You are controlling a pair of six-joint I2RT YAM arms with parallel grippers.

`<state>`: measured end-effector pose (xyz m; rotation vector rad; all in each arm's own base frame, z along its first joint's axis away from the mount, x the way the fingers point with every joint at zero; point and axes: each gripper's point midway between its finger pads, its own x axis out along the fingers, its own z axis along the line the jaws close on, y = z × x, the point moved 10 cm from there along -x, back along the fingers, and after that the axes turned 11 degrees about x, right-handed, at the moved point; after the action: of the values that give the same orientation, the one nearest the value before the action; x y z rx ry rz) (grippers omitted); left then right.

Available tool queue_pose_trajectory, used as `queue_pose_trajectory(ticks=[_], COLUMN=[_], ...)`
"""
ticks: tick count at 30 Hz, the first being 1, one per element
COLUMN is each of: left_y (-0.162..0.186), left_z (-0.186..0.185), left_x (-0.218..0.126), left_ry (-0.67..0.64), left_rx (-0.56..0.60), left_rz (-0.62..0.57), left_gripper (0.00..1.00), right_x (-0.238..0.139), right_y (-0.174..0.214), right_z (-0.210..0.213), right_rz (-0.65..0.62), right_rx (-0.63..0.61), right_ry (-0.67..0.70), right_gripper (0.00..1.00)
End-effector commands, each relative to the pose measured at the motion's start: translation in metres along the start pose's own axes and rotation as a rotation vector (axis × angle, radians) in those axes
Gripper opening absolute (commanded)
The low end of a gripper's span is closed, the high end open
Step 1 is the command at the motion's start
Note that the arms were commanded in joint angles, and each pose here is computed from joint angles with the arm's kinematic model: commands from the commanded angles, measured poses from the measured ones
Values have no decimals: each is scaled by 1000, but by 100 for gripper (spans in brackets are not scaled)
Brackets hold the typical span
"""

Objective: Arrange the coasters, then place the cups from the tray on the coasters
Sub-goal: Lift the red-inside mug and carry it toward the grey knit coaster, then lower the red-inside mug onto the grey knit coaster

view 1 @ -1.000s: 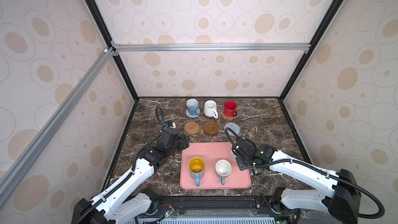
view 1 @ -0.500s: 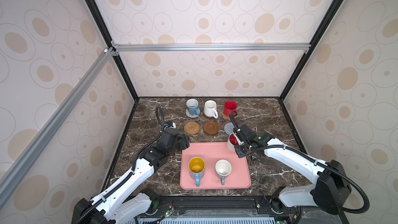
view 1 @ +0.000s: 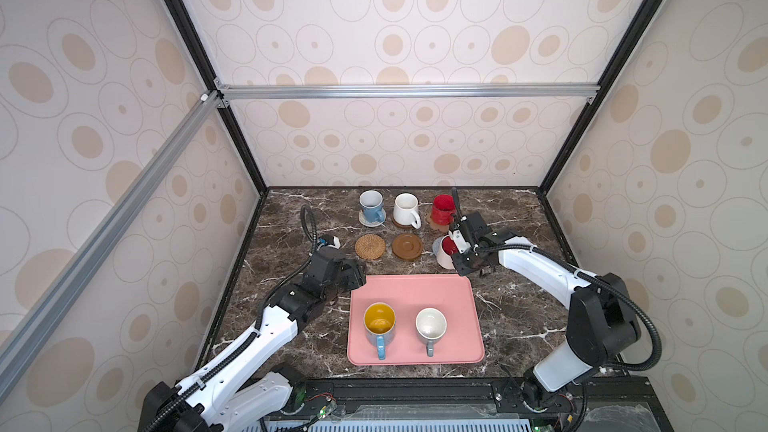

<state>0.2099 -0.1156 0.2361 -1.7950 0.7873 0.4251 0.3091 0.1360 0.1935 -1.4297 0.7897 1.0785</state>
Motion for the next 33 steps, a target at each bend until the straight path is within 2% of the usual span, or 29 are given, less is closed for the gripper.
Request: queue_pose_trajectory(ticks=[1, 14, 33], left_y=[-2, -3, -3], left_z=[0, 0, -1], left_x=[0, 0, 1], left_ry=[7, 10, 28], left_rx=[-25, -30, -28], left_rz=[-19, -25, -21], left_gripper=[67, 68, 68], right_x=[-9, 15, 33], right_y=[-27, -61, -64], right_z=[-1, -13, -19], right_rz=[-85, -45, -4], right_rx=[-37, -60, -63], right_ry=[-35, -27, -1], right_gripper=[7, 7, 7])
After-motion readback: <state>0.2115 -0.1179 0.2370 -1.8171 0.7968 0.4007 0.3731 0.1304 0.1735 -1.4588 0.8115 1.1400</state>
